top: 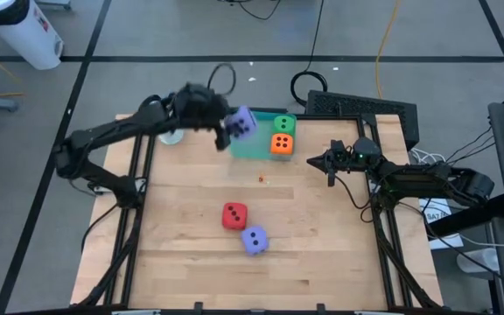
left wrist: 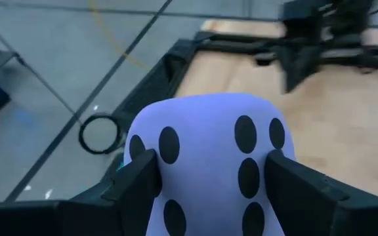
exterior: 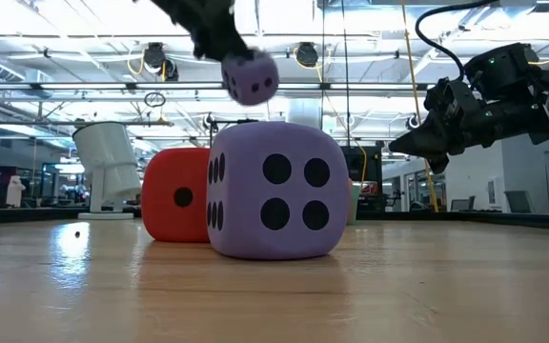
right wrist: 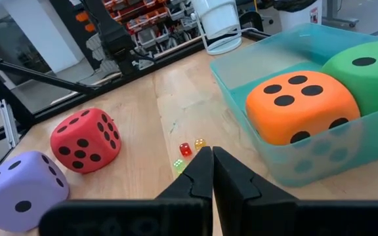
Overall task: Pick & Place Dice
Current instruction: Put the large violet die into the blue bin
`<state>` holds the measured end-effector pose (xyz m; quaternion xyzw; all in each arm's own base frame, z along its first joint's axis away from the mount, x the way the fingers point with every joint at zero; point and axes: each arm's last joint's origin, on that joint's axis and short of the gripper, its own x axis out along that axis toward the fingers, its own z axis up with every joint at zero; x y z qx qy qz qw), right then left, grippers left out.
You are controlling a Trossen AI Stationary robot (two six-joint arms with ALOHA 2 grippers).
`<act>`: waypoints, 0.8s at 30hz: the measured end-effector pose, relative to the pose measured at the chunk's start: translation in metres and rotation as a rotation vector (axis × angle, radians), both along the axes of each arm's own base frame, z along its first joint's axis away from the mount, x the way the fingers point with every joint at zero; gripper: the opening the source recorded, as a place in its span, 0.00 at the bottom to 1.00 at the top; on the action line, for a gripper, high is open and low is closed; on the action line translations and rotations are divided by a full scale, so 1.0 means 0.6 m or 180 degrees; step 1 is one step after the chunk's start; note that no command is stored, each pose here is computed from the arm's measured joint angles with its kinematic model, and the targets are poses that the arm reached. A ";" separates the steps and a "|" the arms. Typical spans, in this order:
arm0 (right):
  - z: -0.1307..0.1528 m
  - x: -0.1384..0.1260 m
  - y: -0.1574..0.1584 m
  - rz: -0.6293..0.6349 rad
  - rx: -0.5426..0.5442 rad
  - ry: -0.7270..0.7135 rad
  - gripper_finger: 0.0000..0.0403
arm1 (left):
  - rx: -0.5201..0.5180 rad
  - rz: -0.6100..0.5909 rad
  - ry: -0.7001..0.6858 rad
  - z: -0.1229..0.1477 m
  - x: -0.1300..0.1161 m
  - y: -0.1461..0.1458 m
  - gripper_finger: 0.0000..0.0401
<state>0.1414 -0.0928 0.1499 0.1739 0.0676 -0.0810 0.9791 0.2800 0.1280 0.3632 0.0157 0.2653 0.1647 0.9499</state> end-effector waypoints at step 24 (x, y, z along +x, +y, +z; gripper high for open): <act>-0.008 -0.001 0.001 0.0005 0.0075 0.0140 0.00 | 0.0657 -0.0637 0.1343 -0.179 0.065 0.140 0.42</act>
